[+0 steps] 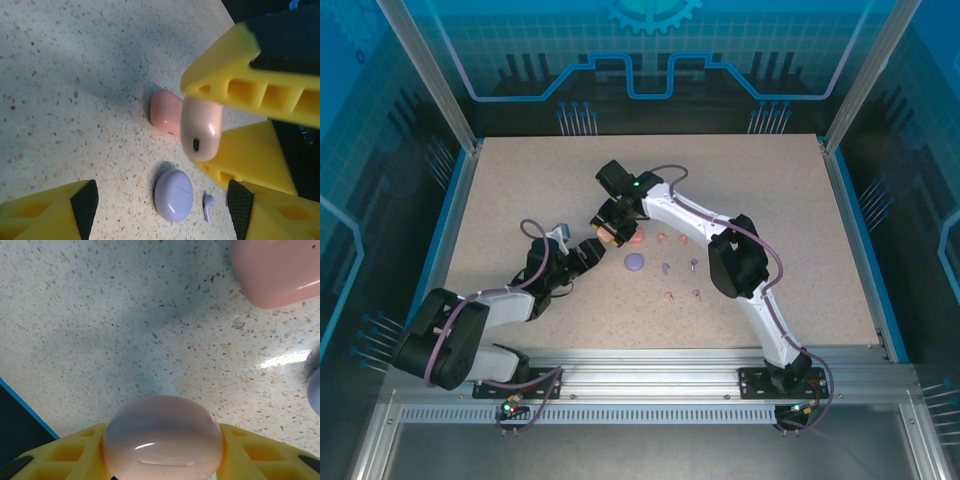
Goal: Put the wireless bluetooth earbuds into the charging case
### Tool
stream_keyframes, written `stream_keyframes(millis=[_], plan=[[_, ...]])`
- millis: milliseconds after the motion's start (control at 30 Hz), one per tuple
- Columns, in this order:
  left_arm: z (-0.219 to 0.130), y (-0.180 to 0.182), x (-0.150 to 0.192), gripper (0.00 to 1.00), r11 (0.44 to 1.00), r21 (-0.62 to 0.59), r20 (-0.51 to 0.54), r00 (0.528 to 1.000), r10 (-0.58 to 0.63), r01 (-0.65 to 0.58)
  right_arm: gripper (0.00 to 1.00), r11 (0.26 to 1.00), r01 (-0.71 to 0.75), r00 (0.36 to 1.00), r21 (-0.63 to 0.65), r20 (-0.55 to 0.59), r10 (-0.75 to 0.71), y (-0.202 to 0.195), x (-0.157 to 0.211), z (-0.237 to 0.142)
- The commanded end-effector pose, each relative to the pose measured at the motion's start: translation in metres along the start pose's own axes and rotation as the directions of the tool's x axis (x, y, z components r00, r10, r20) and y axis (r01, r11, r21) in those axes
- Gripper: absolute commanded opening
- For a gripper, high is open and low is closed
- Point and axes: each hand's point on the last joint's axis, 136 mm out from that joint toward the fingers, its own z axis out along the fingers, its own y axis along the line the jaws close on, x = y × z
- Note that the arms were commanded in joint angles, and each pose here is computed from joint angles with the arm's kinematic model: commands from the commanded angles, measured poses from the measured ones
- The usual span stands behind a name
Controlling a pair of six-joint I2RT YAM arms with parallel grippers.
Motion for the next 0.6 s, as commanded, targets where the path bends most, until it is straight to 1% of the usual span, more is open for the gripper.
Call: stream_keyframes(millis=[0, 200, 433, 567], plan=[[0.005, -0.019, -0.021, 0.7, 0.998, 0.043, 0.077, 0.996, 0.039, -0.043, 0.49, 1.0, -0.013, 0.999, 0.02, -0.032, 0.014, -0.001, 0.01, 0.005], [0.013, -0.021, -0.025, 0.59, 0.998, 0.047, 0.08, 0.996, 0.035, -0.039, 0.49, 1.0, -0.004, 0.999, 0.013, -0.04, 0.005, 0.001, 0.016, 0.002], [0.02, -0.02, -0.025, 0.51, 0.998, 0.05, 0.074, 0.997, 0.024, -0.028, 0.49, 1.0, 0.003, 0.999, 0.002, -0.047, -0.003, 0.004, 0.019, 0.0], [0.021, -0.019, -0.026, 0.48, 0.999, 0.046, 0.076, 0.997, 0.025, -0.029, 0.49, 1.0, 0.005, 0.999, 0.003, -0.048, -0.005, 0.004, 0.02, 0.0]])
